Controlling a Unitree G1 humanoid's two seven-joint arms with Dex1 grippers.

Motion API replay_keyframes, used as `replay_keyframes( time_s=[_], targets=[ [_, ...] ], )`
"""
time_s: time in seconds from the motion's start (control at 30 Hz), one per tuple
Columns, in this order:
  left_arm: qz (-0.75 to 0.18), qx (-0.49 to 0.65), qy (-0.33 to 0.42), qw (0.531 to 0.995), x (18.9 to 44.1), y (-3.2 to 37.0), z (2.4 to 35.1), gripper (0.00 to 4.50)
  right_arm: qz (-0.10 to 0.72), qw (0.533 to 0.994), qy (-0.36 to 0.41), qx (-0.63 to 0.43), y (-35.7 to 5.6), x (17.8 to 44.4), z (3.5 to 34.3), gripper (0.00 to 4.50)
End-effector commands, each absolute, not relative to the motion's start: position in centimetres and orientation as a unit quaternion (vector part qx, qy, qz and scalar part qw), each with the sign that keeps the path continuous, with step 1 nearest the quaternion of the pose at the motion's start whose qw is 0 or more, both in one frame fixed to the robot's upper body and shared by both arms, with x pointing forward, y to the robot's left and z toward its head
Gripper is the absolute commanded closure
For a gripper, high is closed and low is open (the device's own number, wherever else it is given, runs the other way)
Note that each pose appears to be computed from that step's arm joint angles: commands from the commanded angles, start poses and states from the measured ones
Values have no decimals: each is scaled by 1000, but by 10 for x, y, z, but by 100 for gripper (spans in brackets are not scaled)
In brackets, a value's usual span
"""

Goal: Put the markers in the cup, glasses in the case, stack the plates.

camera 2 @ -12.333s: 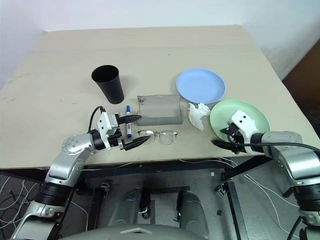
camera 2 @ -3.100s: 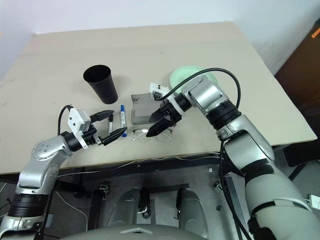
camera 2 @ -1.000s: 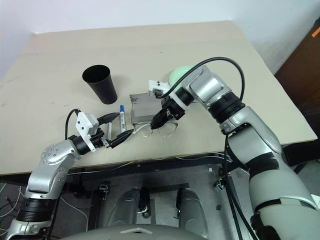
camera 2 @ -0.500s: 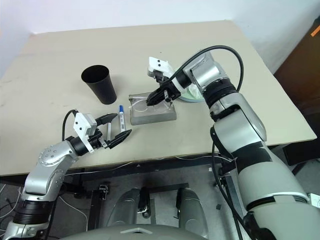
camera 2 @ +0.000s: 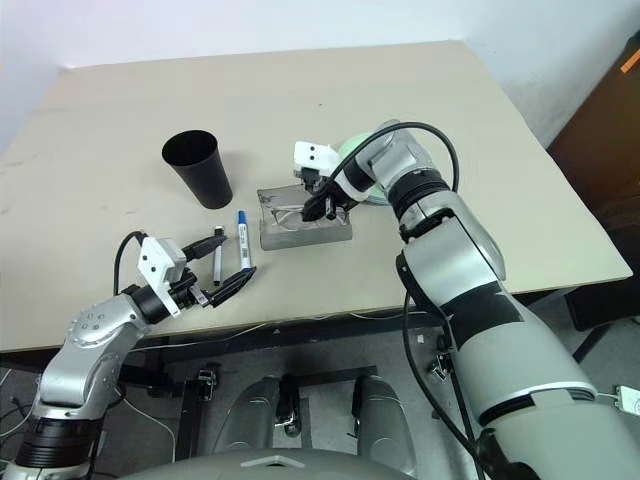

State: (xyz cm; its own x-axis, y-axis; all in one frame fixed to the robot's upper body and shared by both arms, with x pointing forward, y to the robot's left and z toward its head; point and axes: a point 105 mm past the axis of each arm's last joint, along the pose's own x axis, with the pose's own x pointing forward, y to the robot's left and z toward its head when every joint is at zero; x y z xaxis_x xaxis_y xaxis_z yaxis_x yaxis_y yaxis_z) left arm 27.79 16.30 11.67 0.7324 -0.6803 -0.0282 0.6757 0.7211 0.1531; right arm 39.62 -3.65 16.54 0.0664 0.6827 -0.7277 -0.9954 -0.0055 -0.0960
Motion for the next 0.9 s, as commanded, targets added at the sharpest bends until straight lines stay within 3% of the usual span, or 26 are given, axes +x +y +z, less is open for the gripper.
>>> replay_keyframes(
  time_s=[0.03,0.5,0.9],
  targets=[
    [-362,87,-40,927,275,164,126,0,645,653,245,-312,-28,394,169,449],
    [-359,89,-42,928,275,163,126,0,645,648,267,-304,-20,390,155,449],
    [-362,89,-44,927,277,159,131,0,644,656,252,-304,-23,393,164,449]
  ],
)
